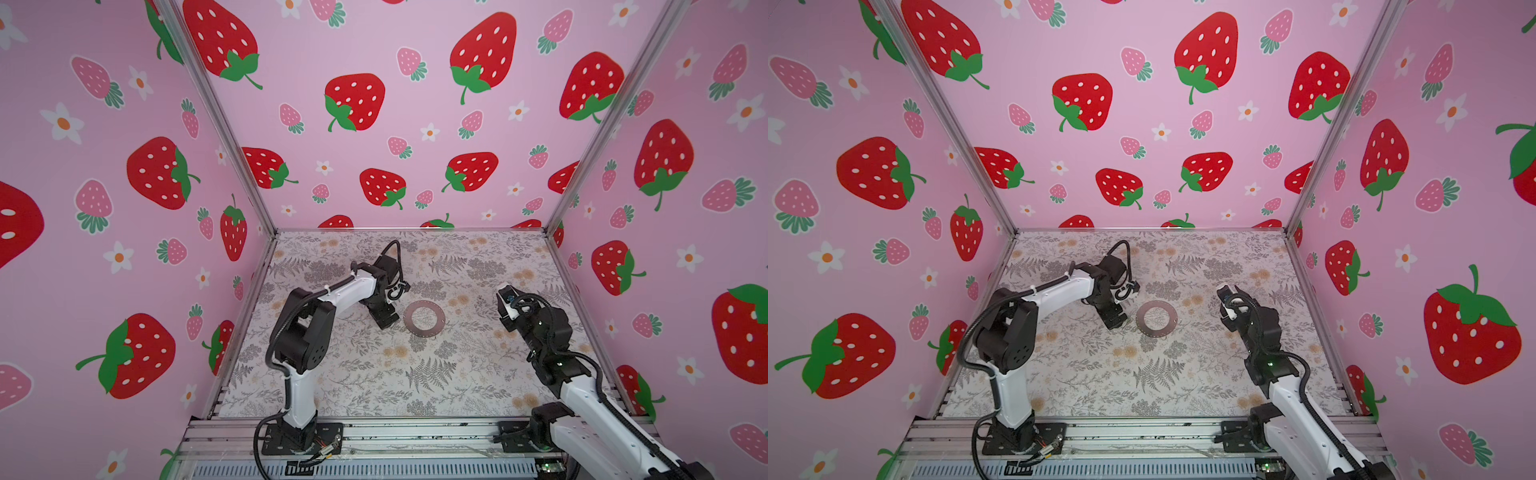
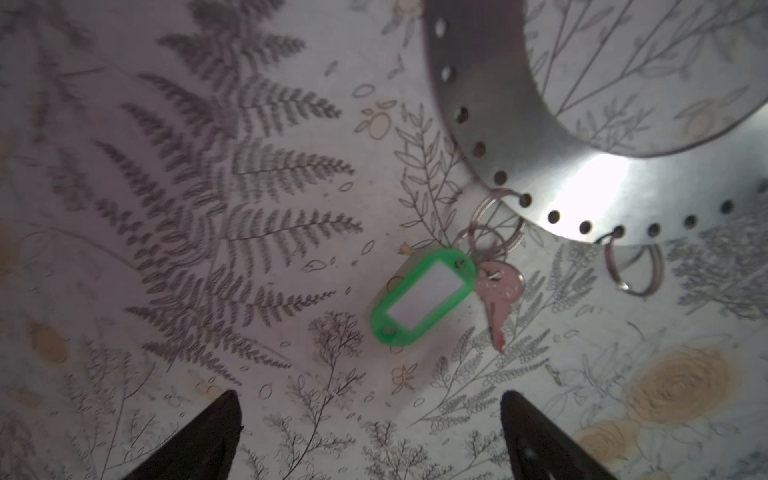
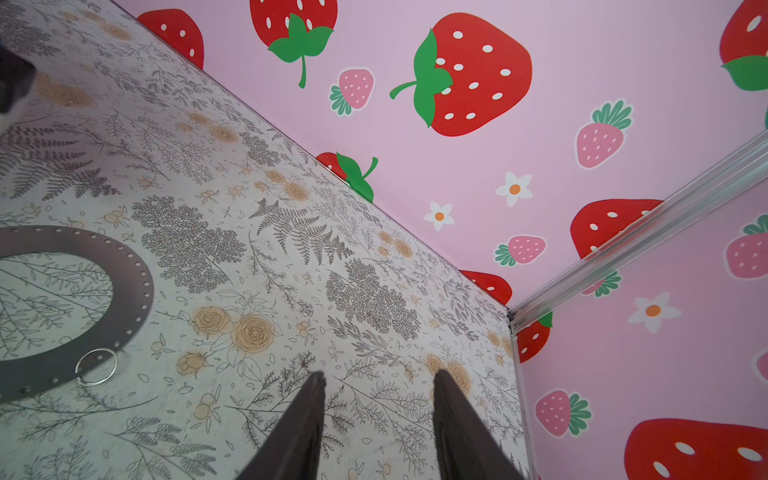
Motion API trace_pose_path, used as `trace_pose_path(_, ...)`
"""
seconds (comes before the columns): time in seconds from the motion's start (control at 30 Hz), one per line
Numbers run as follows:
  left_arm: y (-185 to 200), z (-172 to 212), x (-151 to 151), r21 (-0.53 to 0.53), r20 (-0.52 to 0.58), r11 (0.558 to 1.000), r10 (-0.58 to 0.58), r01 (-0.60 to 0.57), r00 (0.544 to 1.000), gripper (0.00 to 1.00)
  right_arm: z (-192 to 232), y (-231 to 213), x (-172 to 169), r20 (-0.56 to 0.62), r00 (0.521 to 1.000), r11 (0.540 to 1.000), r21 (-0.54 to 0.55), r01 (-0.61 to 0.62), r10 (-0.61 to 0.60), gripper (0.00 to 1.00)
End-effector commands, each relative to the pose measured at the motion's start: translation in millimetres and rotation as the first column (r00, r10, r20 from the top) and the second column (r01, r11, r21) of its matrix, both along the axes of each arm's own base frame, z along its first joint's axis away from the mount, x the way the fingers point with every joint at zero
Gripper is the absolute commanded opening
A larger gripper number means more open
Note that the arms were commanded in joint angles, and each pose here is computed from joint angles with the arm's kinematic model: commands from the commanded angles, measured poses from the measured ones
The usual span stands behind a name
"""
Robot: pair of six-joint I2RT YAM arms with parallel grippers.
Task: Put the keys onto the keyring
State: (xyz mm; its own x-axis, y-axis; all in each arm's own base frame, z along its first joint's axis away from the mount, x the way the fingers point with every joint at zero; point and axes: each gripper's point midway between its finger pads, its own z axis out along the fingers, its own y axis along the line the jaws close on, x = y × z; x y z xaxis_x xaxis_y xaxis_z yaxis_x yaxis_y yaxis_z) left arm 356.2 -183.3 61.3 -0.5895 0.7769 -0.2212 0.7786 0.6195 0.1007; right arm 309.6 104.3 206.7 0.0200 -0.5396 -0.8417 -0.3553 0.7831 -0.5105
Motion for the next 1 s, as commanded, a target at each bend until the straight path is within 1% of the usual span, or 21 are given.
trace_pose_path(0.0, 10, 71, 40, -0.266, 0.266, 0.954, 0.212, -0.139, 0.94, 0.99, 16, -3, 9, 0.053, 0.998, 0.994, 0.104, 0.023, -0.029, 0.47)
trace_pose_path(0.03, 24, 84, 44, -0.331, 0.317, 0.926, 0.29, -0.181, 0.903, 0.99, 14, -6, 12, 0.046, 0.998, 0.99, 0.134, 0.038, -0.045, 0.49)
trace_pose_path(0.07, 44, 95, 48, -0.398, 0.352, 0.886, 0.386, -0.237, 0.852, 0.99, 12, -10, 17, 0.034, 0.998, 0.985, 0.165, 0.055, -0.061, 0.51)
trace_pose_path(0.1, 61, 102, 52, -0.451, 0.384, 0.85, 0.46, -0.271, 0.801, 0.99, 3, -13, 23, 0.006, 0.997, 0.98, 0.186, 0.074, -0.076, 0.51)
trace_pose_path(0.17, 101, 108, 48, -0.536, 0.416, 0.775, 0.588, -0.335, 0.694, 0.99, -7, -24, 32, -0.02, 0.993, 0.961, 0.25, 0.114, -0.112, 0.56)
trace_pose_path(0.27, 154, 98, 38, -0.585, 0.439, 0.692, 0.709, -0.423, 0.552, 0.99, -16, -44, 40, -0.005, 0.985, 0.934, 0.317, 0.165, -0.172, 0.68)
trace_pose_path(0.33, 174, 87, 33, -0.602, 0.425, 0.648, 0.754, -0.466, 0.5, 0.99, -27, -61, 46, -0.019, 0.974, 0.9, 0.378, 0.217, -0.227, 0.78)
trace_pose_path(0.37, 184, 82, 31, -0.611, 0.427, 0.624, 0.778, -0.488, 0.461, 0.99, -33, -67, 49, -0.035, 0.971, 0.884, 0.407, 0.229, -0.235, 0.92)
trace_pose_path(0.4, 192, 78, 30, -0.617, 0.437, 0.608, 0.793, -0.499, 0.425, 0.99, -38, -69, 51, -0.042, 0.972, 0.88, 0.417, 0.228, -0.232, 0.99)
trace_pose_path(0.43, 197, 74, 28, -0.623, 0.45, 0.601, 0.799, -0.501, 0.399, 0.99, -42, -69, 52, -0.035, 0.972, 0.882, 0.414, 0.225, -0.232, 0.99)
trace_pose_path(0.53, 205, 57, 27, -0.615, 0.492, 0.612, 0.791, -0.498, 0.364, 0.99, -56, -64, 55, -0.037, 0.979, 0.891, 0.41, 0.196, -0.199, 0.99)
trace_pose_path(0.6, 205, 47, 27, -0.62, 0.487, 0.614, 0.789, -0.489, 0.374, 0.99, -67, -57, 50, -0.023, 0.987, 0.904, 0.398, 0.157, -0.161, 0.99)
trace_pose_path(0.63, 205, 44, 28, -0.612, 0.473, 0.614, 0.789, -0.499, 0.391, 0.99, -70, -56, 46, -0.005, 0.989, 0.906, 0.4, 0.138, -0.148, 0.99)
trace_pose_path(0.7, 201, 44, 30, -0.628, 0.449, 0.615, 0.787, -0.478, 0.423, 0.99, -71, -53, 43, 0.013, 0.991, 0.908, 0.403, 0.116, -0.133, 0.99)
trace_pose_path(0.77, 195, 45, 29, -0.647, 0.433, 0.624, 0.774, -0.438, 0.462, 0.99, -81, -51, 52, -0.056, 0.99, 0.917, 0.373, 0.139, -0.128, 0.99)
trace_pose_path(0.8, 191, 48, 30, -0.67, 0.423, 0.614, 0.778, -0.418, 0.465, 0.99, -81, -50, 58, -0.057, 0.99, 0.916, 0.374, 0.143, -0.131, 0.99)
trace_pose_path(0.83, 186, 53, 31, -0.715, 0.41, 0.59, 0.788, -0.375, 0.458, 0.99, -83, -48, 62, -0.068, 0.99, 0.917, 0.374, 0.14, -0.123, 0.99)
trace_pose_path(0.87, 175, 52, 31, -0.737, 0.413, 0.599, 0.766, -0.314, 0.493, 0.99, -85, -48, 64, -0.086, 0.989, 0.919, 0.366, 0.143, -0.12, 0.99)
trace_pose_path(0.9, 170, 46, 32, -0.734, 0.415, 0.612, 0.747, -0.295, 0.519, 0.99, -85, -49, 64, -0.088, 0.988, 0.92, 0.362, 0.15, -0.127, 0.99)
trace_pose_path(0.93, 174, 37, 36, -0.727, 0.419, 0.61, 0.758, -0.315, 0.499, 0.99, -84, -49, 63, -0.079, 0.989, 0.918, 0.368, 0.145, -0.125, 0.99)
trace_pose_path(0.97, 179, 30, 40, -0.732, 0.411, 0.593, 0.777, -0.336, 0.476, 0.99, -84, -48, 63, -0.08, 0.989, 0.919, 0.368, 0.145, -0.124, 0.99)
